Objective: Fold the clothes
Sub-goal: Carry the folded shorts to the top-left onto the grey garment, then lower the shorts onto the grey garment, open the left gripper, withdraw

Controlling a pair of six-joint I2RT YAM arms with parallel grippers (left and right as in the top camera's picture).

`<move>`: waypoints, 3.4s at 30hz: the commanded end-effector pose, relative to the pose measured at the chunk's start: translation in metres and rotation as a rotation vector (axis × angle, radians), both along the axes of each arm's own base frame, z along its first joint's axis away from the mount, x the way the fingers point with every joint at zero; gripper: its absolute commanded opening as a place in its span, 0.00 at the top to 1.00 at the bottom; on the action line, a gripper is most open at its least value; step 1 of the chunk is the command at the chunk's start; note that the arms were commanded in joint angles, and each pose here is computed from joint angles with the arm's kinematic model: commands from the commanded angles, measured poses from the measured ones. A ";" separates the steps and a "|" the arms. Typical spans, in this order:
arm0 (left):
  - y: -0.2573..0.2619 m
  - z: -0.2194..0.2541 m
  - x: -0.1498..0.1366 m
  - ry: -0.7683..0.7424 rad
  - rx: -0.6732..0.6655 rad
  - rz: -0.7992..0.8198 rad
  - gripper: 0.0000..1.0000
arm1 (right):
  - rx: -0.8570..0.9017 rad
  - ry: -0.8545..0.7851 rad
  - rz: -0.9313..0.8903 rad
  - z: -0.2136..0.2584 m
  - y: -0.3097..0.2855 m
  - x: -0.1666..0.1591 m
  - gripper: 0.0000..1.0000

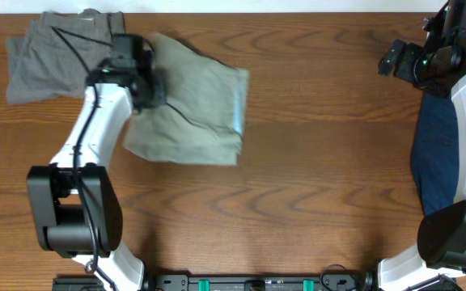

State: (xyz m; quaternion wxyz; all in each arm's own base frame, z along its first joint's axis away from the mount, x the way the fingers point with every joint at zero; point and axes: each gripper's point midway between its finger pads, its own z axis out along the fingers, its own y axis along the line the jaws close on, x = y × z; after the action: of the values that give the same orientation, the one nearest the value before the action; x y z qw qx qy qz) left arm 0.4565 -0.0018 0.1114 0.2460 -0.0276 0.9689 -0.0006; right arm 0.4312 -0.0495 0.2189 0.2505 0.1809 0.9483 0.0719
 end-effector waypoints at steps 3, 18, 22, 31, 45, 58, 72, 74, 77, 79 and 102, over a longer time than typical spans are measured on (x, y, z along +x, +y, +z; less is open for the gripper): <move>0.055 0.057 0.039 -0.170 0.263 0.008 0.94 | 0.008 -0.005 -0.013 0.002 -0.002 0.000 0.01; 0.143 0.119 0.078 -0.465 0.368 0.207 0.94 | 0.008 -0.005 -0.013 0.002 -0.002 0.000 0.01; 0.161 0.102 0.079 -0.436 0.373 0.235 0.94 | 0.009 -0.005 -0.013 0.002 -0.002 0.000 0.01; 0.217 0.067 0.095 -0.466 0.411 0.314 0.94 | 0.008 -0.005 -0.013 0.002 -0.002 0.000 0.01; 0.262 0.052 0.094 -0.493 0.445 0.381 0.06 | 0.008 -0.005 -0.013 0.002 -0.002 0.000 0.01; 0.210 0.058 0.071 -0.390 0.282 0.435 0.02 | 0.008 -0.005 -0.013 0.002 -0.002 0.000 0.01; 0.195 -0.011 0.066 -0.229 0.207 0.392 0.39 | 0.008 -0.005 -0.013 0.002 -0.002 0.000 0.01; 0.202 -0.026 0.063 -0.201 0.206 0.404 0.40 | 0.009 -0.005 -0.013 0.002 -0.002 0.000 0.01; 0.213 -0.048 0.055 -0.152 0.203 0.424 0.40 | 0.008 -0.005 -0.013 0.002 -0.002 0.000 0.01; 0.221 -0.062 0.047 -0.112 0.200 0.438 0.40 | 0.008 -0.005 -0.013 0.002 -0.002 0.000 0.01; 0.186 0.130 -0.001 -0.368 0.127 0.542 0.02 | 0.009 -0.005 -0.013 0.002 -0.002 0.000 0.01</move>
State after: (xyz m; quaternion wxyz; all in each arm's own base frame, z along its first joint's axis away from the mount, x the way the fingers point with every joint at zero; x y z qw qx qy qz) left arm 0.4691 0.1973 0.2033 0.3819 -0.2359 0.8832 0.1362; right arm 0.4311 -0.0494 0.2188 0.2504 0.1809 0.9484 0.0719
